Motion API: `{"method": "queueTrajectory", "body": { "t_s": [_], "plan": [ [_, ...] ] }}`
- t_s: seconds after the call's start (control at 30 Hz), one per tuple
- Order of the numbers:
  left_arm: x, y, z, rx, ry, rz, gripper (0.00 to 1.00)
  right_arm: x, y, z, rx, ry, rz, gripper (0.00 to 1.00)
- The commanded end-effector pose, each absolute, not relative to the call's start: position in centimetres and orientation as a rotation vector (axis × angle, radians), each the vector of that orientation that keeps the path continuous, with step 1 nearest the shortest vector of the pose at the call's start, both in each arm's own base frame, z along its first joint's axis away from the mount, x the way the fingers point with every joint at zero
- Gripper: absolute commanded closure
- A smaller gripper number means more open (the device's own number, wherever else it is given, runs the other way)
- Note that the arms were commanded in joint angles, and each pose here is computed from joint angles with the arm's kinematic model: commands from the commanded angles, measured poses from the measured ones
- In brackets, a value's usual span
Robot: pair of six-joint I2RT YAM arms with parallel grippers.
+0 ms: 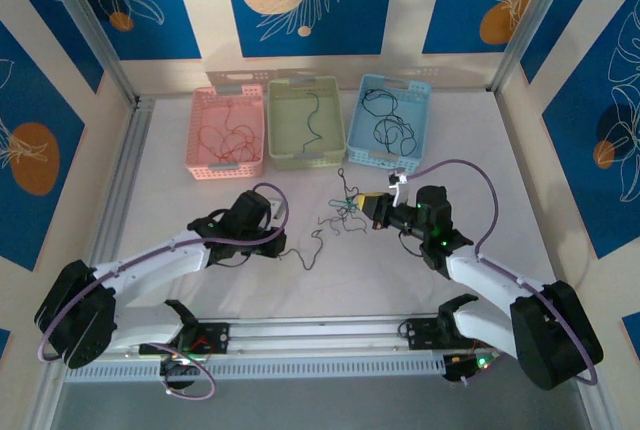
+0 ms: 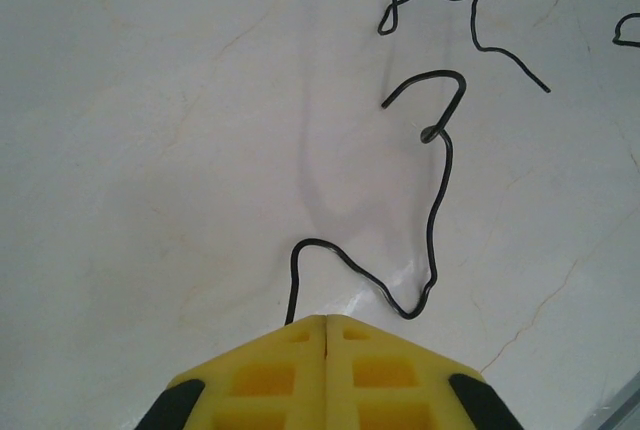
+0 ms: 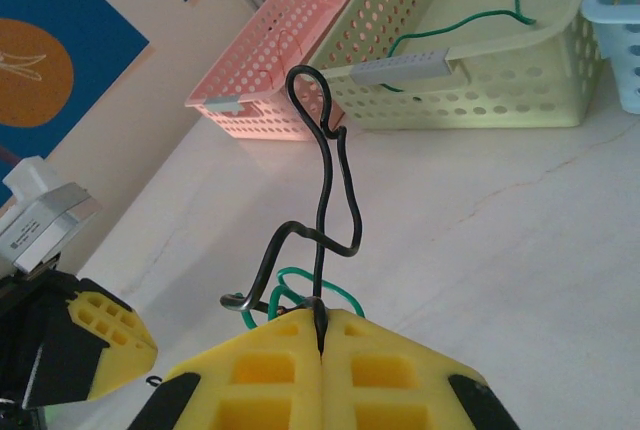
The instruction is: Untangle the cables
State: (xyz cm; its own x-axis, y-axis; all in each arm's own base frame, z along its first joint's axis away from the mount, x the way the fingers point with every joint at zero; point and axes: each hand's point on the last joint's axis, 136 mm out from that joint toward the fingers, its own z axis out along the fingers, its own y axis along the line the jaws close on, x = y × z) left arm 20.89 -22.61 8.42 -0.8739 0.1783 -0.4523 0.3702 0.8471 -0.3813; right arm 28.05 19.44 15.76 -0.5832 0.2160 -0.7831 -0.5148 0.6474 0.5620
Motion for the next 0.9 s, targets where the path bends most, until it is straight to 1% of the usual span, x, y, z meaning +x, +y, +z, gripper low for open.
{"method": "queueTrajectory", "body": {
  "t_s": [0.0, 0.07, 0.1, 0.17, 0.23, 0.37, 0.57, 0.73, 0.83, 0.87],
  "plan": [
    [21.0, -22.5, 9.3, 0.425, 2.594, -0.633, 0.76, 28.4, 18.5, 16.2, -0.173, 1.932, 1.005, 1.00],
    [20.9, -21.7, 9.3, 0.414, 2.604, -0.588, 0.60, 28.4, 18.4, 16.1, -0.165, 1.934, 1.008, 1.00],
    [20.8, -21.3, 9.2, 0.399, 2.612, -0.565, 0.54, 28.5, 18.4, 16.1, -0.164, 1.935, 1.007, 1.00],
    [20.4, -20.6, 9.0, 0.367, 2.623, -0.551, 0.44, 28.5, 18.4, 16.1, -0.163, 1.936, 1.007, 1.00],
    [19.9, -20.2, 8.4, 0.317, 2.643, -0.557, 0.40, 28.6, 18.3, 16.0, -0.156, 1.940, 1.002, 1.00],
    [18.7, -20.5, 6.6, 0.270, 2.681, -0.637, 0.38, 28.6, 18.3, 16.0, -0.154, 1.942, 1.002, 1.00],
    [18.9, -20.9, 4.4, 0.242, 2.718, -0.620, 0.38, 28.6, 18.3, 15.9, -0.152, 1.944, 1.003, 1.00],
    [20.0, -21.9, 4.6, 0.217, 2.667, -0.657, 0.43, 28.6, 18.2, 15.9, -0.149, 1.943, 1.003, 1.00],
    [20.5, -22.2, 4.8, 0.215, 2.652, -0.663, 0.49, 28.6, 18.2, 15.9, -0.149, 1.944, 1.003, 1.00],
    [20.5, -22.3, 4.7, 0.217, 2.652, -0.664, 0.53, 28.6, 18.2, 15.9, -0.148, 1.945, 1.004, 1.00]
  ]
}}
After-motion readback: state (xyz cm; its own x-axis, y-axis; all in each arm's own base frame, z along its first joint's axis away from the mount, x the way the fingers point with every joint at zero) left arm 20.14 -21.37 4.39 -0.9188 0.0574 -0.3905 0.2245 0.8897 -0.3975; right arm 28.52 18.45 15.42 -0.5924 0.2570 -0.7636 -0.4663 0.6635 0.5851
